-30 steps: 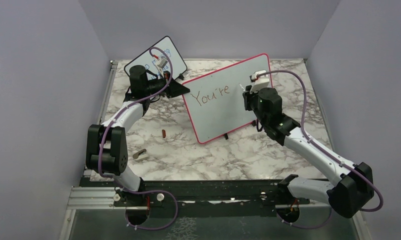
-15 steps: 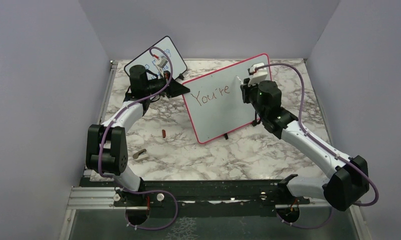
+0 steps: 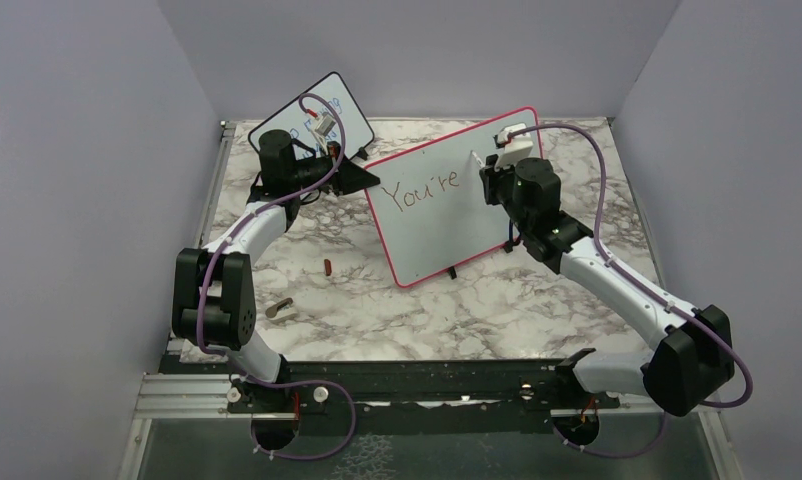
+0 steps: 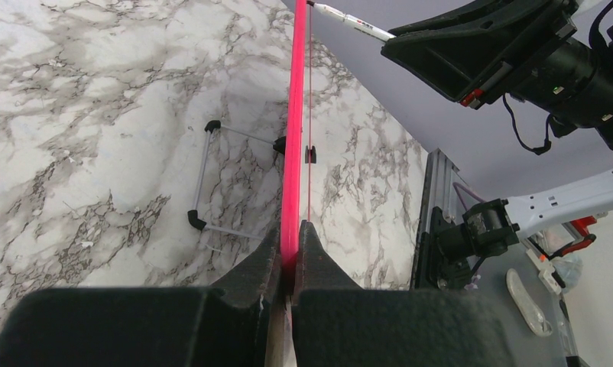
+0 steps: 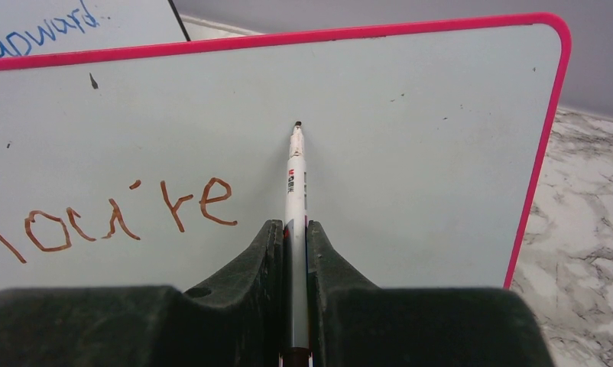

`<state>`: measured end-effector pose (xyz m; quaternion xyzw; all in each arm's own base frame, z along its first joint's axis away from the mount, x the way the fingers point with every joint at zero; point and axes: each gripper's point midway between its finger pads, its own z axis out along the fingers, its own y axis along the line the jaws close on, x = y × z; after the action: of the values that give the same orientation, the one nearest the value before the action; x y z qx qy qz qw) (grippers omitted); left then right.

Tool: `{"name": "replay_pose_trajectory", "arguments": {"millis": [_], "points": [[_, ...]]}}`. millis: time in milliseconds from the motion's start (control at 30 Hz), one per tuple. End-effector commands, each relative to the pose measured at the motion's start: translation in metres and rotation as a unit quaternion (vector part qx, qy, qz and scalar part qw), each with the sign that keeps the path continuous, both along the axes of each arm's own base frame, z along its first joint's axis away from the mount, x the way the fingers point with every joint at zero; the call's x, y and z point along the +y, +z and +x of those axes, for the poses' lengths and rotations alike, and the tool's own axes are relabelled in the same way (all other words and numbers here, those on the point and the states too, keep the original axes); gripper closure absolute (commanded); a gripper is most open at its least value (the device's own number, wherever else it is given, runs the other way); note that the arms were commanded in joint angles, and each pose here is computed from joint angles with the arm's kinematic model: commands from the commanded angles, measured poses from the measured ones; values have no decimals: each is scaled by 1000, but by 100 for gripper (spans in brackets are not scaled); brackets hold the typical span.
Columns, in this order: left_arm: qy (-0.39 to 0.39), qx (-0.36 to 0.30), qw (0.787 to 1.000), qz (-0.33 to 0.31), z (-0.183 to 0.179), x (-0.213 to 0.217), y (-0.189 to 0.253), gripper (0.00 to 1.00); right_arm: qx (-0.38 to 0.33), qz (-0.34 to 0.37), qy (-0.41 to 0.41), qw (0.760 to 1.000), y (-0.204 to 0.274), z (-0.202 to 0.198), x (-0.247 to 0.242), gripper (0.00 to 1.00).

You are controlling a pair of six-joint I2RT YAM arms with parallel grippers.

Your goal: Write a sentence on the whiteboard

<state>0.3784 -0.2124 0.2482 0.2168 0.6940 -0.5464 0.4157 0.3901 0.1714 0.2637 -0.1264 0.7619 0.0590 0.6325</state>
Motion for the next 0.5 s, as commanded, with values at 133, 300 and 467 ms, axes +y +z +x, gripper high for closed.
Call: {"name": "replay_pose_trajectory", "arguments": {"millis": [133,300,467], "points": [[-31,18,999,1,-8,-8,-10,100,26,0,15,1000,-12,-3,4,99],[-32,18,999,1,-9,-8,-10,100,50,3,15,999,-24,-10,3,99],[-31,19,999,1,-8,-8,-10,100,72,-1,18,997,-36,-17,1,99]]}}
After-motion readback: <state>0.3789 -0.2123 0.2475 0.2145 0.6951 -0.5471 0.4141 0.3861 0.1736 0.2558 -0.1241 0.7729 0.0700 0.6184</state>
